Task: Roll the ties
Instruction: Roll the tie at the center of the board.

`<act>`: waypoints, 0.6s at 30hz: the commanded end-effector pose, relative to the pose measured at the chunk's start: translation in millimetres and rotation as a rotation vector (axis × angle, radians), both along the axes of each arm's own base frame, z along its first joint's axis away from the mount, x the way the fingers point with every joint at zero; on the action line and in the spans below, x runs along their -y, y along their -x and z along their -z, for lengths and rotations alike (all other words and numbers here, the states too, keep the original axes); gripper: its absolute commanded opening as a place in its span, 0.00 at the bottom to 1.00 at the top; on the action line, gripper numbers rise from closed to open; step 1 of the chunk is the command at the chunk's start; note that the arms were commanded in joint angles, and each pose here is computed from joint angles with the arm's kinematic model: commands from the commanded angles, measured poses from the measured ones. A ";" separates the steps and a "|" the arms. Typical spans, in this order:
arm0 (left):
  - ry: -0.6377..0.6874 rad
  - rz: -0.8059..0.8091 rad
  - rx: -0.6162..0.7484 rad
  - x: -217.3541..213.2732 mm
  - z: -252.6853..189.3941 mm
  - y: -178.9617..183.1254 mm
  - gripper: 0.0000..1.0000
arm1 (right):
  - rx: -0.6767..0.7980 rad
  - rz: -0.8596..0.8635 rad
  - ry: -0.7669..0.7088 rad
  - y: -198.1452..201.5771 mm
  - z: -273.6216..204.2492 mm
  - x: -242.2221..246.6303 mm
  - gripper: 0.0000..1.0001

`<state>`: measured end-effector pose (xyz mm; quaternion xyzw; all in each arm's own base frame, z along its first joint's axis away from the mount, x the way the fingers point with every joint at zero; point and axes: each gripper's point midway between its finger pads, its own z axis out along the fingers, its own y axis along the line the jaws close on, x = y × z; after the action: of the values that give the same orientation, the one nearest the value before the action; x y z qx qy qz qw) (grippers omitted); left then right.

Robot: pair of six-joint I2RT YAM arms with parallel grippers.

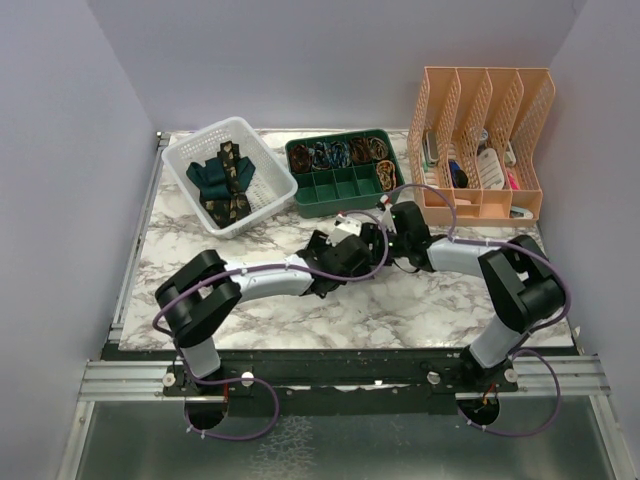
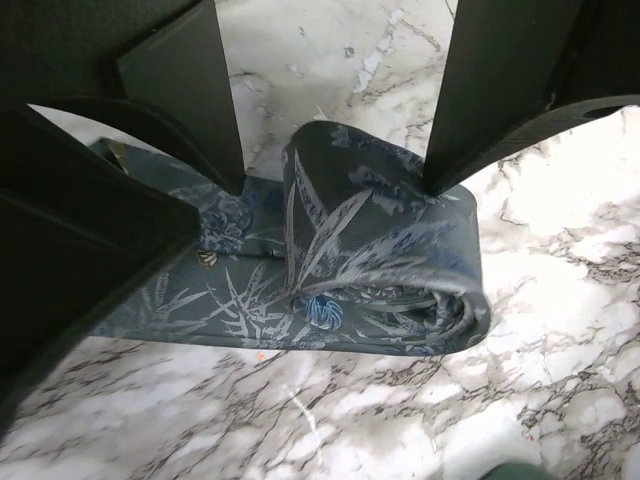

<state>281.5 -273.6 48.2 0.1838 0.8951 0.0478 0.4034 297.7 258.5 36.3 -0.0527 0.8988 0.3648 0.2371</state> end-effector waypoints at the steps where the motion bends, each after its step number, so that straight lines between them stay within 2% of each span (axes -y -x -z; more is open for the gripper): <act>1: 0.157 0.050 0.023 20.5 -38.9 0.6 0.75 | -0.002 0.040 0.114 1.5 6.5 19.3 0.64; 8: 0.309 0.014 0.067 6.0 -90.2 -14.7 0.85 | 0.102 -0.003 0.116 -7.6 -18.1 17.8 0.70; 14: 0.418 -0.109 0.052 -39.7 -94.3 -24.7 0.87 | 0.223 -0.018 0.116 -18.7 -40.1 18.3 0.73; 18: 0.450 -0.165 0.027 -64.5 -87.3 -26.0 0.90 | 0.309 -0.098 0.045 -20.2 -68.1 3.8 0.73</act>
<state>314.7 -221.6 147.9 0.0378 0.8780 -0.0903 0.4685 304.9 241.1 65.6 -0.1084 0.8920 0.3178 0.3027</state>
